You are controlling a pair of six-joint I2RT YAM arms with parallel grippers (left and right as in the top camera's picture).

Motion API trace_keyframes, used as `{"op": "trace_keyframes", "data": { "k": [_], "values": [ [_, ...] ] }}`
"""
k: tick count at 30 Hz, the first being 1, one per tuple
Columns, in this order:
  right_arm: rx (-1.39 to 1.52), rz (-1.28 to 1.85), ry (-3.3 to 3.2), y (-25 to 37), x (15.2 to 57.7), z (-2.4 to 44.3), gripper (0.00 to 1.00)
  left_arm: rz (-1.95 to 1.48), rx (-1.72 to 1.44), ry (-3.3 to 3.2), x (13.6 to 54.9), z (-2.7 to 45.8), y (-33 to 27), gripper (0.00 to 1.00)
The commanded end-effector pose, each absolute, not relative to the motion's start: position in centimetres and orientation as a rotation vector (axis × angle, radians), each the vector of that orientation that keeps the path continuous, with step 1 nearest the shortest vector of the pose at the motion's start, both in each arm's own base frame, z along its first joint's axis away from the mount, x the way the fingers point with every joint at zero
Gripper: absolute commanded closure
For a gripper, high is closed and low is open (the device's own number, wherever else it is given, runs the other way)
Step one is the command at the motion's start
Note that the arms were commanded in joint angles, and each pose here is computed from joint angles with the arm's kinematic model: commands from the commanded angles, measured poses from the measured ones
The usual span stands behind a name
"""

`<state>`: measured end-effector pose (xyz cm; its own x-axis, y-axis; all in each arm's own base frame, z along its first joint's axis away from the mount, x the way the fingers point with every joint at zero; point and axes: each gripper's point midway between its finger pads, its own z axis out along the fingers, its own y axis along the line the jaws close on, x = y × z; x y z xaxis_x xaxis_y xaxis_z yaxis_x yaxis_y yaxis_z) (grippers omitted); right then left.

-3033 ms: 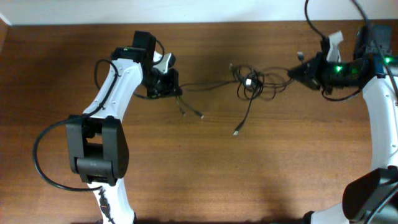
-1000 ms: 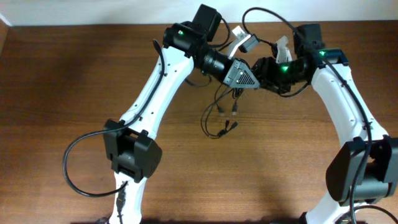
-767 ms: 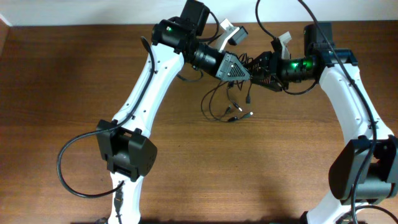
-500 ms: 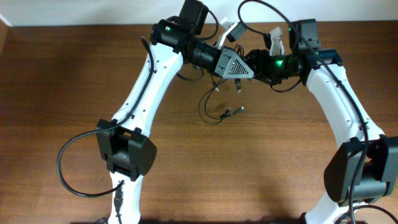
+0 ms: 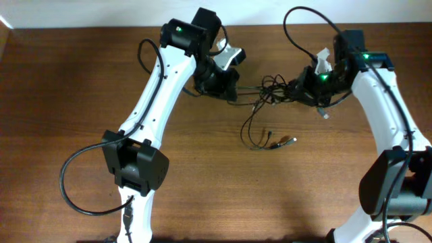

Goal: Untangle cables

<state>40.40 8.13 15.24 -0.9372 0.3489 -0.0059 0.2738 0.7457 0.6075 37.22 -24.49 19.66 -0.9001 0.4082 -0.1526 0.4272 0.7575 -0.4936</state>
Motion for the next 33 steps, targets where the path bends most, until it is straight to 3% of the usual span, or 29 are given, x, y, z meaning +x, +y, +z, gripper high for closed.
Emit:
{"op": "trace_keyframes", "data": {
  "k": [1, 5, 7, 9, 11, 14, 15, 16, 18, 20, 23, 26, 28, 30, 32, 33],
  "values": [
    [0.64, 0.7, 2.802, -1.1, 40.3, 13.9, 0.79, -0.311, 0.521, 2.989, 40.1, 18.6, -14.7, 1.0],
    [0.571, 0.711, 2.844, -0.7, 39.4, 13.8, 0.8, -0.432, 0.637, 2.971, 39.3, 18.1, -17.0, 1.0],
    [0.624, 0.531, 2.913, -2.6, 38.1, 12.8, 0.8, -0.41, 0.636, 2.975, 39.6, 17.3, -16.8, 0.99],
    [0.845, 0.152, 2.948, -7.6, 36.1, 11.7, 0.8, -0.21, 0.584, 2.972, 41.1, 16.6, -14.3, 0.85],
    [0.993, -0.017, 2.925, -10.8, 34.7, 11.6, 0.79, -0.008, 0.35, 2.999, 42.2, 16.5, -10.9, 0.8],
    [0.903, 0.208, 2.965, -9.0, 34.8, 11.7, 0.58, -0.15, 0.339, 2.998, 42.1, 16.6, -12.2, 0.88],
    [0.806, 0.272, 3.008, -7.3, 34.6, 11.8, 0.34, -0.284, 0.407, 2.976, 41.9, 16.8, -14.1, 0.89],
    [0.798, 0.271, 3.019, -7.1, 34.5, 11.8, 0.21, -0.389, 0.459, 2.951, 41.8, 17.1, -15.5, 0.9],
    [0.737, 0.285, 3.015, -6.8, 34.9, 13.6, 0.15, -0.65, 0.628, 2.833, 41.7, 18.3, -19.1, 0.9],
    [0.507, 0.452, 2.986, -4.9, 35.5, 18.5, 0.13, -0.849, 0.783, 2.664, 41.9, 19.9, -21.9, 0.88],
    [0.111, 0.907, 2.823, 1.0, 35.6, 24.6, 0.13, -0.864, 0.843, 2.552, 42.9, 20.8, -24.1, 0.86],
    [-0.125, 0.986, 2.867, 6.7, 34.3, 24.9, 0.14, -0.844, 0.85, 2.522, 43.5, 21.0, -24.4, 0.85],
    [-0.237, 0.75, 3.012, 10.6, 33.2, 23.1, 0.14, -0.72, 0.695, 2.61, 44.9, 20.1, -21.9, 0.85],
    [0.0, 0.198, 3.041, 10.4, 34.5, 22.1, 0.12, -0.693, 0.609, 2.651, 45.6, 19.8, -19.1, 0.87],
    [0.079, 0.017, 2.953, 9.5, 35.5, 23.6, 0.01, -0.69, 0.575, 2.669, 45.7, 19.7, -18.0, 0.87],
    [0.121, -0.052, 2.919, 8.7, 35.9, 24.2, 0.01, -0.69, 0.572, 2.67, 45.7, 19.7, -17.8, 0.87]
  ]
}}
